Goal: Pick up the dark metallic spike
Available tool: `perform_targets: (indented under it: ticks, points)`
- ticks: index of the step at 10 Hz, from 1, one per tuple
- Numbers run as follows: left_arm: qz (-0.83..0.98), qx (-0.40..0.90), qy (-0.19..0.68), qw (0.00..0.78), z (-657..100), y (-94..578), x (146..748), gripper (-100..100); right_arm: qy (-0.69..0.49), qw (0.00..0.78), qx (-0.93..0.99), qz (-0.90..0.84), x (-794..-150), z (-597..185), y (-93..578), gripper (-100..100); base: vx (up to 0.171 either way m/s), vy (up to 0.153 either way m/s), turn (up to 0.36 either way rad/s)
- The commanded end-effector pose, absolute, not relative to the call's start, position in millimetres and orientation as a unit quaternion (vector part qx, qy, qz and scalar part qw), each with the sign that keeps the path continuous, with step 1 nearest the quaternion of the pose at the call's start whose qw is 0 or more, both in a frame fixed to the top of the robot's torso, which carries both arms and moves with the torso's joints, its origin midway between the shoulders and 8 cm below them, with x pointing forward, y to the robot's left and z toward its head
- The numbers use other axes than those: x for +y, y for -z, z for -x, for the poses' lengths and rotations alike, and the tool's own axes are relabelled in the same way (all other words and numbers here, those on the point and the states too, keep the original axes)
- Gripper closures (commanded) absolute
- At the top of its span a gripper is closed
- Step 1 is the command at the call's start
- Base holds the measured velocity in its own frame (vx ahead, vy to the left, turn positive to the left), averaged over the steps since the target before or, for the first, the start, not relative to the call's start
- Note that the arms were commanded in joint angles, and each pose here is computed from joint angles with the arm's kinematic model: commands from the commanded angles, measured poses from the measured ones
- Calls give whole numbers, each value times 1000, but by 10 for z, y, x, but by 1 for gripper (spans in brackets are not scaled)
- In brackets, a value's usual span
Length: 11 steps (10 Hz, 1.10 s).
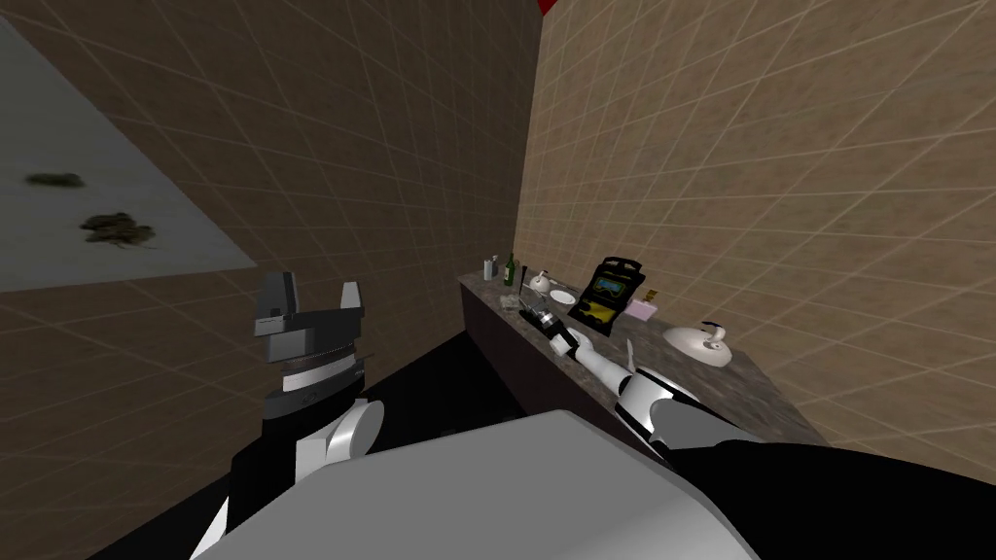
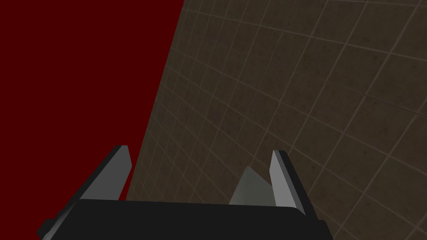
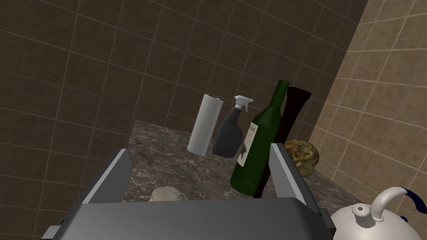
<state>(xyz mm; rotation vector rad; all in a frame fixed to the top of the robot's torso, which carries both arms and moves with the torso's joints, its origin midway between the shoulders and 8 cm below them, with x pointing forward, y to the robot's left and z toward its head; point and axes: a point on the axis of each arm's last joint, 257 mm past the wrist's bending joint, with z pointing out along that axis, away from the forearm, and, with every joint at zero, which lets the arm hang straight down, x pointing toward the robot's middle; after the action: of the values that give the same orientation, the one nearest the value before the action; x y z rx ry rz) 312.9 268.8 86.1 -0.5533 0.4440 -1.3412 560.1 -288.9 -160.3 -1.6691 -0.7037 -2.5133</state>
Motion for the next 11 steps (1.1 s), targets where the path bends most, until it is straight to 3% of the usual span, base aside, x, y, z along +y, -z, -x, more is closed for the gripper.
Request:
perform_targets:
  ticks: [1,11]
  points:
    - [251,201,608,726,-3129,-861,2688,0,802,24,-222,553,-3038,-5654,1660,-100,3,-26,208]
    - [251,201,608,726,-3129,-861,2687,0,773,58,-170,608,-3564,-5747,1861,-100,12,-23,100]
